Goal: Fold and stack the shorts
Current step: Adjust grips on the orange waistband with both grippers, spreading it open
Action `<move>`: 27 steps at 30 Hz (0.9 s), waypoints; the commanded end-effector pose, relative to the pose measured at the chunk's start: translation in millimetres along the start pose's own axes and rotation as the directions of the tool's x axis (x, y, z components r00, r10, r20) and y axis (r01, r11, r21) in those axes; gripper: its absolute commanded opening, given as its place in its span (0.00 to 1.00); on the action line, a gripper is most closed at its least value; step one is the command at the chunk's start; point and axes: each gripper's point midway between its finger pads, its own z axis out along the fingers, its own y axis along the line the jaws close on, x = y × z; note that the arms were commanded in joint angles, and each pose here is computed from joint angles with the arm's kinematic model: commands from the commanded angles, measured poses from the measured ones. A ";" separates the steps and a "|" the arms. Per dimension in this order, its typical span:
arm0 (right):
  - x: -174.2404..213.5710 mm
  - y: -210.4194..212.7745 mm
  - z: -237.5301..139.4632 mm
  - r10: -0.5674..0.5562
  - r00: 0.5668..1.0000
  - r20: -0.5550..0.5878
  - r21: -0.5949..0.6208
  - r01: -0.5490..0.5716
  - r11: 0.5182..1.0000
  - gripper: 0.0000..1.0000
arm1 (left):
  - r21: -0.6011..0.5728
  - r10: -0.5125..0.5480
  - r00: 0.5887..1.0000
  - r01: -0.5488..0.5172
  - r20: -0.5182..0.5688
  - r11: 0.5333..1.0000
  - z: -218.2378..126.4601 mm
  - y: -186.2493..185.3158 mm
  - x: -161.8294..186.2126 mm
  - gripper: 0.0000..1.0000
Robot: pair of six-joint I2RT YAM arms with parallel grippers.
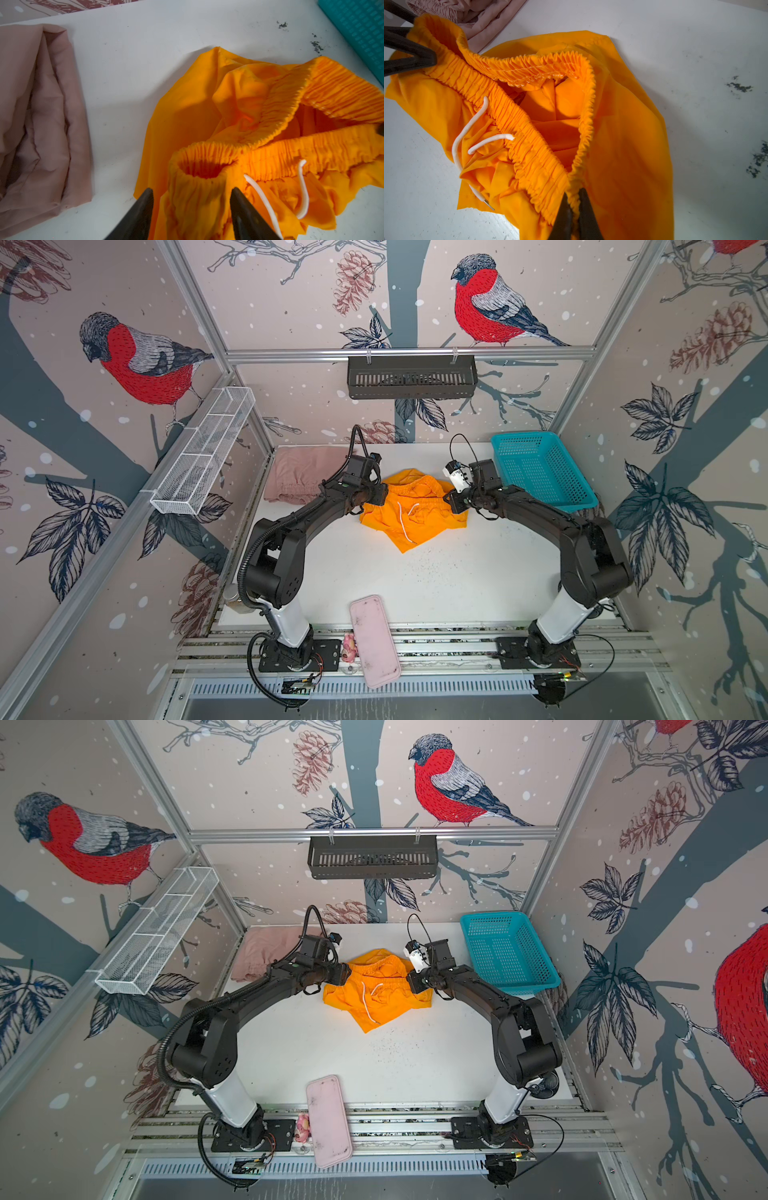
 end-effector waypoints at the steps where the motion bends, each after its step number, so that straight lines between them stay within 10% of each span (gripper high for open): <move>1: -9.8 -3.4 -6.8 -0.020 0.999 0.045 0.022 0.019 1.000 0.02 | 0.020 -0.055 0.997 0.054 0.051 0.998 -8.1 10.4 -13.2 0.62; 11: -7.3 -3.2 -6.4 0.000 0.999 0.053 -0.005 0.000 1.000 0.02 | 0.260 -0.006 0.997 -0.013 0.071 0.966 -3.1 -26.5 -19.1 0.59; 27: -17.0 6.7 -10.7 -0.018 0.997 0.079 -0.029 0.021 0.999 0.02 | 0.183 0.028 1.000 -0.028 -0.001 0.983 38.6 -7.3 -9.2 0.55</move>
